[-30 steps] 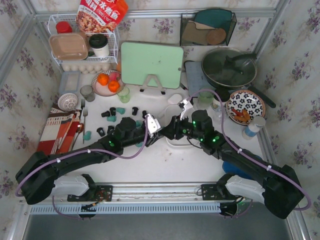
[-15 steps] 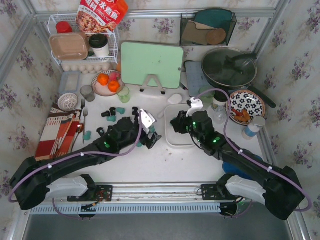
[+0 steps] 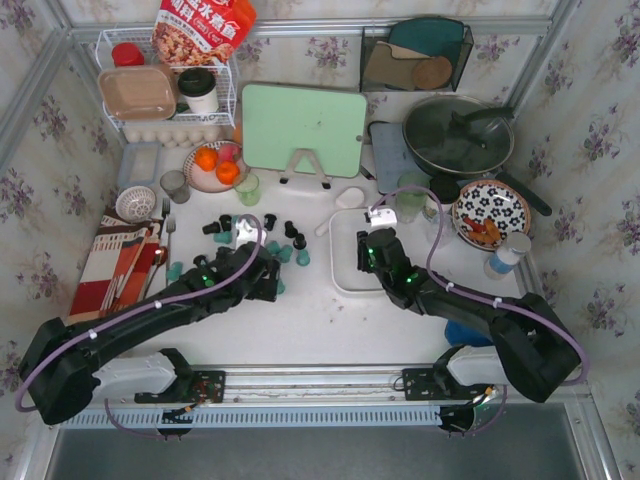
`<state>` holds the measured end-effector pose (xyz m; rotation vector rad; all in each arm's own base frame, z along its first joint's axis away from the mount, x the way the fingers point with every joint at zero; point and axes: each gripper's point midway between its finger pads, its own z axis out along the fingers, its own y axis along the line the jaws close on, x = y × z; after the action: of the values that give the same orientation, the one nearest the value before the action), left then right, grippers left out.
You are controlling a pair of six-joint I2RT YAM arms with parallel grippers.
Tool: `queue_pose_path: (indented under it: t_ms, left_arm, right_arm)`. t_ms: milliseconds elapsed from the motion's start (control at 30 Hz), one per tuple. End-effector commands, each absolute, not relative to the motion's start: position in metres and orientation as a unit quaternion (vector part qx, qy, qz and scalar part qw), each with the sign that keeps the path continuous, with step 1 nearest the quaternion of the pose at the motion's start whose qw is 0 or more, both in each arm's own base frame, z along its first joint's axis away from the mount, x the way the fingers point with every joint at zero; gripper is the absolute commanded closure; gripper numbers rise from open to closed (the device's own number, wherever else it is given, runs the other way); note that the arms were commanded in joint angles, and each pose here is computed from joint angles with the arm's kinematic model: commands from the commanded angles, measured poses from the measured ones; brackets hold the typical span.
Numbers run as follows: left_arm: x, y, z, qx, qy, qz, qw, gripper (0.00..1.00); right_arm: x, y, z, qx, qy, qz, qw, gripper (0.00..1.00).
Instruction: Mix the coffee capsules in the storage basket
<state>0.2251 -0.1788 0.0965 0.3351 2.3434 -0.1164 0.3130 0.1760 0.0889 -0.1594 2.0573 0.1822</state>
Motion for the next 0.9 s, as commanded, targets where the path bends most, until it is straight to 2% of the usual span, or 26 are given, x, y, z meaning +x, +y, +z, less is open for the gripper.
queue_pose_path:
  t_ms: [0, 300, 433, 867]
  left_arm:
    - [0.217, -0.171, 0.08, 0.061, 0.942, -0.037, 0.327, 0.04]
    - [0.231, -0.201, 0.067, 0.009, 0.953, -0.061, 0.298, 0.17]
    - [0.237, -0.211, 0.065, -0.009, 0.953, -0.069, 0.296, 0.25]
    - [0.247, -0.222, 0.036, -0.029, 0.964, -0.025, 0.264, 0.36]
  right_arm:
    - [0.32, 0.184, 0.091, -0.071, 0.846, 0.085, 0.522, 0.63]
    - [0.318, 0.185, 0.086, -0.076, 0.85, 0.087, 0.514, 0.49]
    - [0.317, 0.186, 0.089, -0.076, 0.848, 0.092, 0.516, 0.47]
    - [0.312, 0.192, 0.099, -0.081, 0.843, 0.118, 0.518, 0.46]
